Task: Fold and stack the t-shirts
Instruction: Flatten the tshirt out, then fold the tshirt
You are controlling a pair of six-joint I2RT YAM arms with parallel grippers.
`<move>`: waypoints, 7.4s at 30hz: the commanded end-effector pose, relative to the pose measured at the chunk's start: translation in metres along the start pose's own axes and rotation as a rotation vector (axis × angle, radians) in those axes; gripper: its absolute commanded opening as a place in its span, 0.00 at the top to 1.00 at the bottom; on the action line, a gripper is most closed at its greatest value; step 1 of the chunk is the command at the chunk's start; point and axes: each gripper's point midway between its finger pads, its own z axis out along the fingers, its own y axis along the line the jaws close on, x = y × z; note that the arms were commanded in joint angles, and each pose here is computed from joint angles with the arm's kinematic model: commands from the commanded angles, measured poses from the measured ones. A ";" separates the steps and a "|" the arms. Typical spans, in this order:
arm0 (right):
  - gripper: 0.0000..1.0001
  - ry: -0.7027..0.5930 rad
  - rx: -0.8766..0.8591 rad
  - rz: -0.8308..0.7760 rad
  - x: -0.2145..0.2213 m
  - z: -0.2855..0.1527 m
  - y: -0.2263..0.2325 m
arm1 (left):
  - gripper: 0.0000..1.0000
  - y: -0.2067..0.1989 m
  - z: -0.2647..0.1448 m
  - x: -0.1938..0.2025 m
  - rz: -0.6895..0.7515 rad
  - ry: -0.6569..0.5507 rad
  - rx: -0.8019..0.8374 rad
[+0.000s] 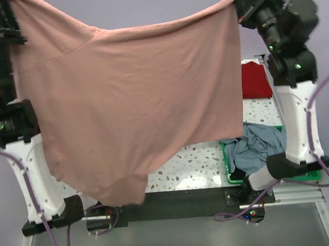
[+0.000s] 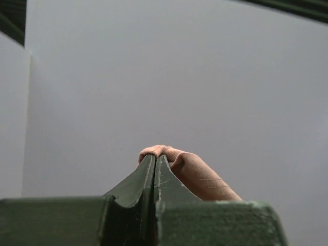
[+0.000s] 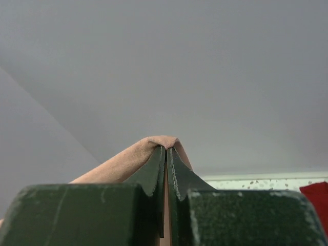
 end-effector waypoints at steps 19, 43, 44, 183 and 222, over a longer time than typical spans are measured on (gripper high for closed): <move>0.01 0.718 0.343 -0.101 0.395 0.120 -0.217 | 0.00 0.144 -0.202 0.572 -0.312 1.273 -0.351; 0.01 1.204 0.275 -0.033 0.512 -0.056 -0.165 | 0.00 0.061 -0.439 0.572 -0.568 1.710 -0.709; 0.01 1.214 0.278 -0.035 0.515 -0.059 -0.167 | 0.00 0.065 -0.443 0.574 -0.563 1.717 -0.721; 1.00 1.470 0.504 0.011 0.532 -0.186 -0.218 | 0.63 0.135 -0.577 0.430 -0.218 1.697 -1.315; 1.00 1.547 0.477 0.013 0.478 -0.201 -0.187 | 1.00 0.120 -0.498 0.419 -0.327 1.684 -0.994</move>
